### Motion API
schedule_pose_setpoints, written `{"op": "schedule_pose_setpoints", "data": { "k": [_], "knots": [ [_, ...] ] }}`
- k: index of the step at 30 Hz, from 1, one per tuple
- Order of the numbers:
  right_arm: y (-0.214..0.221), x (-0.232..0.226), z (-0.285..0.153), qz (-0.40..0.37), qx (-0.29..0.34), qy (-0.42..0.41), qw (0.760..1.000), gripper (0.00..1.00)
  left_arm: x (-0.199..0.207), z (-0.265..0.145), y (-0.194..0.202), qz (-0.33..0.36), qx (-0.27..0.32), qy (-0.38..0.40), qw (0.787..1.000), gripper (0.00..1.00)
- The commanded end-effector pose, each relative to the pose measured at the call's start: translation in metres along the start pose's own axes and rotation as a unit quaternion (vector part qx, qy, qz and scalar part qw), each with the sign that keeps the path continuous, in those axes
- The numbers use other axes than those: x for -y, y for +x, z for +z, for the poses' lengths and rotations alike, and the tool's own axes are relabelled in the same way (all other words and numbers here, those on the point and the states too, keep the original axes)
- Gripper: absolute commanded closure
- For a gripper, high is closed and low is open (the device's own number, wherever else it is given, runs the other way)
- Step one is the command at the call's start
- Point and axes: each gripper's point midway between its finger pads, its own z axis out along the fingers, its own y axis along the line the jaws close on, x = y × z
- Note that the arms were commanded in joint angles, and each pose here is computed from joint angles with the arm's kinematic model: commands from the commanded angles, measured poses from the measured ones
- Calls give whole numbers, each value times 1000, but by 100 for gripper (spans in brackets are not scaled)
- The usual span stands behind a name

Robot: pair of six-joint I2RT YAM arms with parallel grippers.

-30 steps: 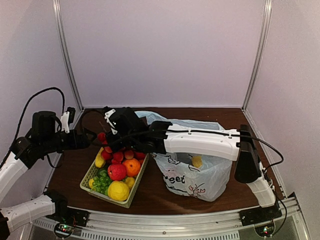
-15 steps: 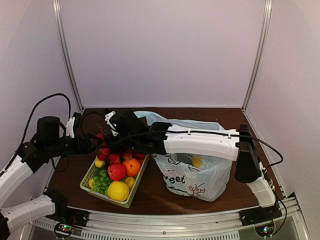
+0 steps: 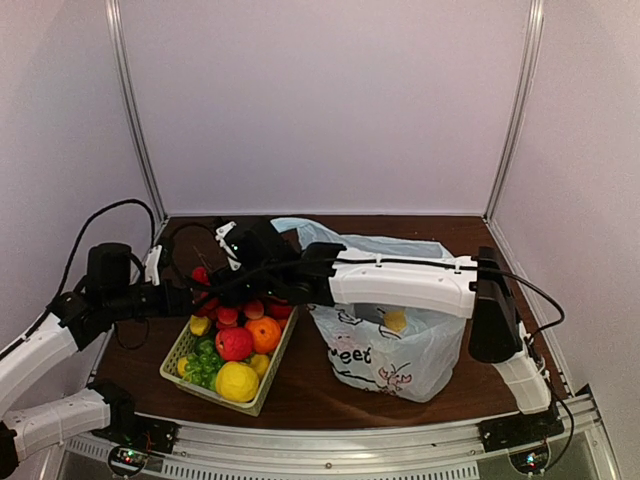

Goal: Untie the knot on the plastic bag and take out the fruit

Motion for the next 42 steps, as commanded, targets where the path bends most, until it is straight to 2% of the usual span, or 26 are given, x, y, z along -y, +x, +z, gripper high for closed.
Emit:
{"op": "schedule_pose_setpoints", "data": {
  "k": [1, 9, 20, 26, 38, 42],
  "knots": [
    [8, -14, 2, 0, -7, -29, 1000, 19, 8, 1, -10, 11, 21, 20, 1000, 3],
    [-12, -18, -12, -1, 10, -46, 999, 1, 3, -7, -16, 20, 32, -5, 999, 2],
    [-47, -31, -43, 19, 50, -94, 994, 1, 12, -23, -28, 26, 55, -7, 998, 3],
    [-51, -31, -50, 19, 55, -100, 993, 1, 7, -22, -23, 20, 51, -16, 998, 3],
    [-52, -29, -62, 26, 63, -103, 992, 1, -38, 12, 16, 2, 6, -67, 998, 3],
    [-56, -26, -73, 25, 68, -101, 992, 1, -21, -8, -18, 25, 66, -61, 996, 3]
  ]
}}
